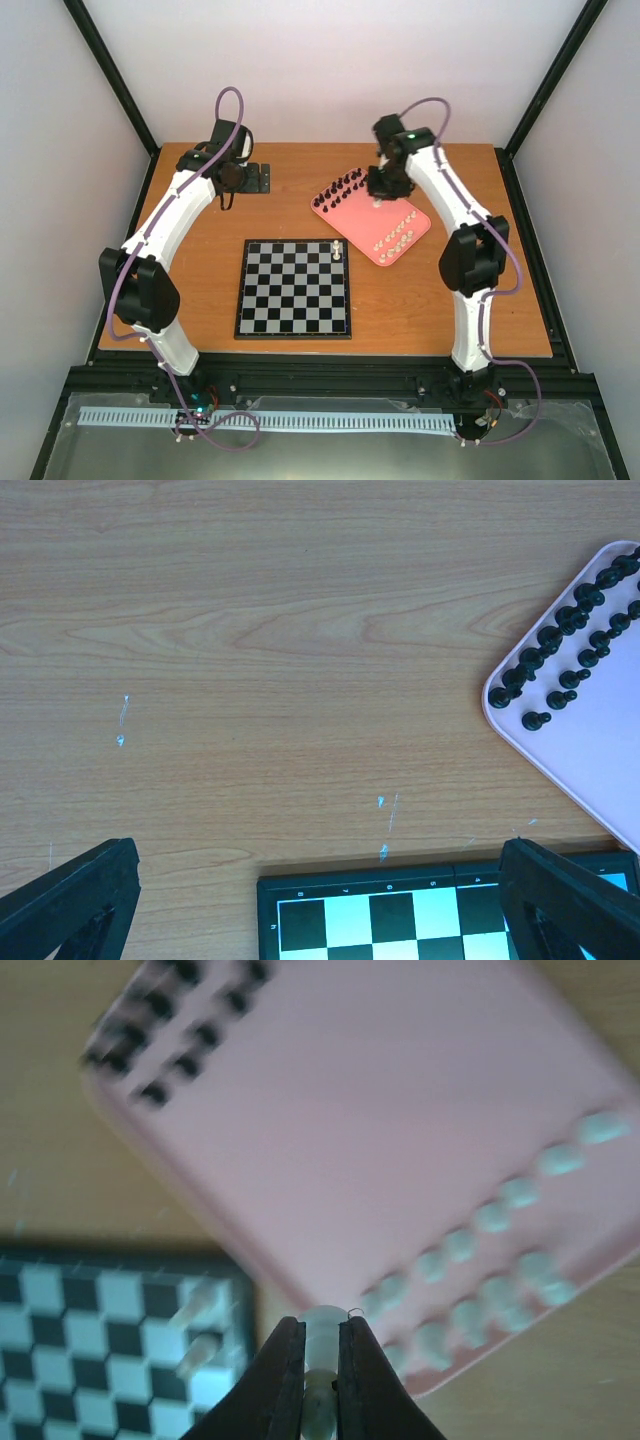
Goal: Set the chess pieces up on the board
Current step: Place the chess piece on the chessboard.
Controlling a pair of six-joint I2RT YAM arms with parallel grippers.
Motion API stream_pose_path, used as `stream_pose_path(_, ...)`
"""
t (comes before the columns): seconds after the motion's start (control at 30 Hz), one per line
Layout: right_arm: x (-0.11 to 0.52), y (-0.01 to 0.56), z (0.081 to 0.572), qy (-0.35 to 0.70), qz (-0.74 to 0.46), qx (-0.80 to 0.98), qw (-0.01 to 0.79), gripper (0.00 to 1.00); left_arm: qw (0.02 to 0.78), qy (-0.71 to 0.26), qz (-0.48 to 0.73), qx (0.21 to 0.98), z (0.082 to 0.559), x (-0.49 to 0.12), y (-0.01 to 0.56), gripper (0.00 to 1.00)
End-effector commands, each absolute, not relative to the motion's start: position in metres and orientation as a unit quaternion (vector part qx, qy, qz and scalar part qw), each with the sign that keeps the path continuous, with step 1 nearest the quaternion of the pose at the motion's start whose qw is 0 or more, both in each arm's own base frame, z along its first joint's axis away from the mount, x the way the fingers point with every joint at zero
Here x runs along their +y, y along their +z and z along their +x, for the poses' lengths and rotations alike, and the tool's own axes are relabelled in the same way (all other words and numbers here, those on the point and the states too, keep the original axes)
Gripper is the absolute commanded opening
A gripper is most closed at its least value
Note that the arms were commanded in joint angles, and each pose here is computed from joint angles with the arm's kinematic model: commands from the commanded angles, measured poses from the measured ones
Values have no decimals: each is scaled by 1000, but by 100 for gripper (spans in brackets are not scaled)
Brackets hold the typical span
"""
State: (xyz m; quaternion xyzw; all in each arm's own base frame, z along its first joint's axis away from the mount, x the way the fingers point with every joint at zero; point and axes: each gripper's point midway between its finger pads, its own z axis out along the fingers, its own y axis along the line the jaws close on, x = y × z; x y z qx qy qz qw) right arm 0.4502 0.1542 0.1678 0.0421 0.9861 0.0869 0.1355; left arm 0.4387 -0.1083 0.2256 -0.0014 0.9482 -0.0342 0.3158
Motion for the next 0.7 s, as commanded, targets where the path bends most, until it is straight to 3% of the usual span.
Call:
stream_pose_path(0.0, 218, 175, 392, 110, -25, 990, 87, 3, 336, -38, 5, 941, 436, -108, 247, 100)
stream_pose_path(0.23, 258, 147, 336, 115, -70, 990, 51, 3, 331, -37, 6, 943, 431, -107, 242, 100)
stream_pose_path(0.67, 283, 102, 322, 94, -108, 989, 42, 3, 324, -32, 9, 945, 433, -107, 237, 100)
